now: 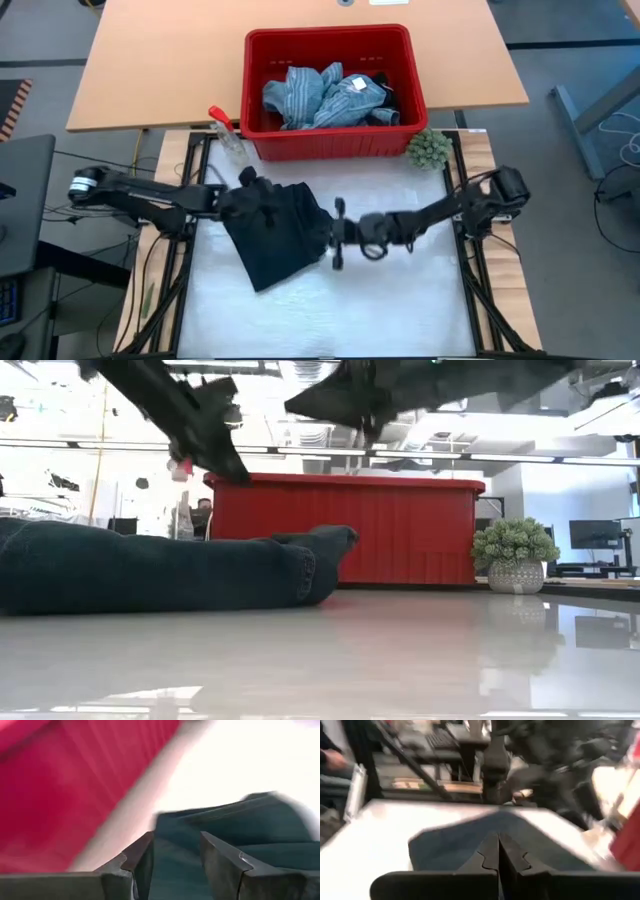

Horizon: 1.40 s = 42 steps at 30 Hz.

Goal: Fold Laundry from Bin
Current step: Fold the dark blue pants, then adjust the light blue polo shirt in the red laundry bin

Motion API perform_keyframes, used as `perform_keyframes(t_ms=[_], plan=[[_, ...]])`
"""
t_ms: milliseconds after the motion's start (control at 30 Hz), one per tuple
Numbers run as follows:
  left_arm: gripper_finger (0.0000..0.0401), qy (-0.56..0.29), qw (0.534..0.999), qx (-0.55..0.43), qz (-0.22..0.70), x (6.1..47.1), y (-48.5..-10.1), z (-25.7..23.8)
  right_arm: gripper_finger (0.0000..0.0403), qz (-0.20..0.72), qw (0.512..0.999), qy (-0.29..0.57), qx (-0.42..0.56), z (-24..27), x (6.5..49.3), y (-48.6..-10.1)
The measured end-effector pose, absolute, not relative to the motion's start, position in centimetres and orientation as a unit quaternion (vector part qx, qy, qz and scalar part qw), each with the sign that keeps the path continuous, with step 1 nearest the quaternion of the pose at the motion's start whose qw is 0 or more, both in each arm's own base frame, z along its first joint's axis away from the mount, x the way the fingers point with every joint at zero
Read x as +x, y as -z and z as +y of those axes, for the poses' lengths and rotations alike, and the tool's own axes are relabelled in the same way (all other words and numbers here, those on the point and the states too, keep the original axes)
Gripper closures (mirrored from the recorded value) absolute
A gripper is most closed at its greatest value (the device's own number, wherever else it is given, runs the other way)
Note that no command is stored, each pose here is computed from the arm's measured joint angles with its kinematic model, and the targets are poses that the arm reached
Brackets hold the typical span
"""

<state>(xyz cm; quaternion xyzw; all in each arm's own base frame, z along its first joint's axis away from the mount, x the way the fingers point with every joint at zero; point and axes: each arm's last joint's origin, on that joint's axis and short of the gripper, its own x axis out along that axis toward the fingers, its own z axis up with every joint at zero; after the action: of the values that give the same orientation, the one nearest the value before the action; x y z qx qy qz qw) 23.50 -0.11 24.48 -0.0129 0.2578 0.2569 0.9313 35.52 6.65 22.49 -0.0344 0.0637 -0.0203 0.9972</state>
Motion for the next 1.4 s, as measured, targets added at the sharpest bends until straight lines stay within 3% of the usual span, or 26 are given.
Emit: perform_keyframes(t_ms=[133, 433, 700, 867, 1100, 1300, 1400], plan=[[0.0258, -0.201, 0.94, -0.065, 0.268, 21.3, -24.0, -2.6, 0.0383, 0.067, 0.996, -0.047, -0.016, 2.2, 36.7, -21.2], [0.0258, -0.146, 0.933, -0.157, 0.289, 19.1, -17.6, -7.3, 0.0383, 0.097, 0.993, -0.058, -0.037, -5.1, 41.6, -14.5], [0.0258, -0.231, 0.882, -0.19, 0.364, 18.0, -14.5, -6.9, 0.0383, 0.209, 0.978, -0.016, -0.013, -7.0, 42.8, -12.0], [0.0258, -0.302, 0.858, -0.17, 0.38, 17.2, -14.0, -5.8, 0.0383, 0.276, 0.96, 0.029, -0.039, -6.8, 41.9, -12.7], [0.0258, -0.348, 0.838, -0.134, 0.399, 16.8, -13.8, -4.3, 0.0383, 0.316, 0.947, 0.022, -0.05, -6.3, 40.0, -16.5], [0.0258, -0.307, 0.858, -0.084, 0.404, 18.0, -16.1, -4.6, 0.0383, 0.181, 0.979, 0.013, -0.096, -7.2, 36.9, -26.6], [0.0258, -0.3, 0.875, -0.052, 0.377, 18.7, -18.0, -4.6, 0.0383, 0.104, 0.986, 0.064, -0.114, -9.2, 34.5, -31.0]])
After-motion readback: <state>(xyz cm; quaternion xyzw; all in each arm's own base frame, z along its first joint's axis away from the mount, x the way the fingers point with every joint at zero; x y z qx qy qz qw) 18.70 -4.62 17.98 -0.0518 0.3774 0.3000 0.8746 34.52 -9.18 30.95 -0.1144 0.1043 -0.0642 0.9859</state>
